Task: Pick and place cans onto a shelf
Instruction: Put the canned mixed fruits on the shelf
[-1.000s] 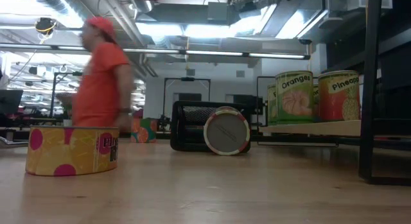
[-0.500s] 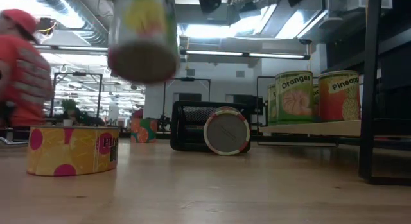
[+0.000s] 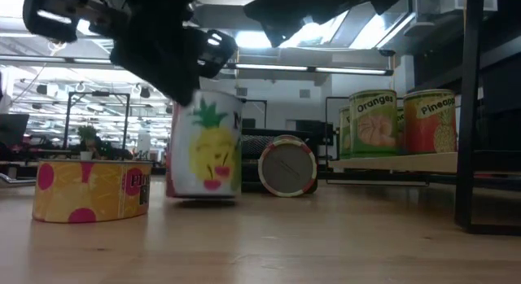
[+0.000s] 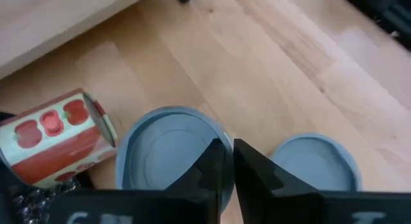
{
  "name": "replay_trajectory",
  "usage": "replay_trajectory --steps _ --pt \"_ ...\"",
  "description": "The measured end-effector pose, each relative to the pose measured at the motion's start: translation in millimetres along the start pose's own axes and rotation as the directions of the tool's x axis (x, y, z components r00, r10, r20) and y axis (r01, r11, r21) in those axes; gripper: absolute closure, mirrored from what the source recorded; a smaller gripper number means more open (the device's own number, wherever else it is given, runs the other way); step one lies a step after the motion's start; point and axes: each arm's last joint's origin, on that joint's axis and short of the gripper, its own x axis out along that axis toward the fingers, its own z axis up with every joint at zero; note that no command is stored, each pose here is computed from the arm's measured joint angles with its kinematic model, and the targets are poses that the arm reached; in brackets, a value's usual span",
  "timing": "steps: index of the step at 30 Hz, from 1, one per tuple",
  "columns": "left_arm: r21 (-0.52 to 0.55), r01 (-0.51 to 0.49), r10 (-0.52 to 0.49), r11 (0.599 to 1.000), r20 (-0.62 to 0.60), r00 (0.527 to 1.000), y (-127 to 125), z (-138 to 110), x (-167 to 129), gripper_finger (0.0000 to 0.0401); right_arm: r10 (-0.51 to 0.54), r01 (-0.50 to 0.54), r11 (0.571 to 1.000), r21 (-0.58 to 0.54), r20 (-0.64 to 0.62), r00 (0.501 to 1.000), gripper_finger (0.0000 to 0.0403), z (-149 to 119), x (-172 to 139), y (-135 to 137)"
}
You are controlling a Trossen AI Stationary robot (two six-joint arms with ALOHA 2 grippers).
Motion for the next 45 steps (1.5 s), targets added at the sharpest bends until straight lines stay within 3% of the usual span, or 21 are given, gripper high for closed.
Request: replay_trajectory --steps 14,25,29,33,39,45 --pt "-0.008 -0.021 0.021 1.000 -0.011 1.000 0.7 -1.0 3.1 0.0320 0.001 -0.001 1.000 0.003 -0.005 1.000 0.0272 -0.4 -0.1 0.1" --pt "-0.025 -0.055 0.056 0.998 0.035 0.998 1.3 5.7 -9.1 0.0315 0.002 -0.002 1.000 0.001 -0.004 1.000 0.0272 -0.2 0.0 0.6" --pt "-0.011 -0.065 0.066 0.998 0.086 0.994 -4.1 13.9 -29.1 0.0315 0.003 -0.003 1.000 -0.004 0.001 1.000 0.0272 2.8 -0.3 1.6" --pt "-0.002 -0.139 0.138 0.990 0.128 0.982 -12.6 20.3 -59.5 0.0315 -0.001 0.001 1.000 -0.016 -0.006 1.000 0.0272 21.0 -4.2 2.9" --pt "-0.083 -0.211 0.223 0.974 0.190 0.956 -29.8 22.0 -111.8 0.0315 -0.039 0.032 0.983 -0.180 -0.036 0.999 0.0272 55.9 -11.1 10.9" --pt "-0.138 -0.220 0.247 0.966 0.229 0.942 -44.4 17.0 -145.2 0.0315 -0.023 -0.005 0.967 -0.255 -0.105 0.994 0.0272 58.5 4.8 12.5"
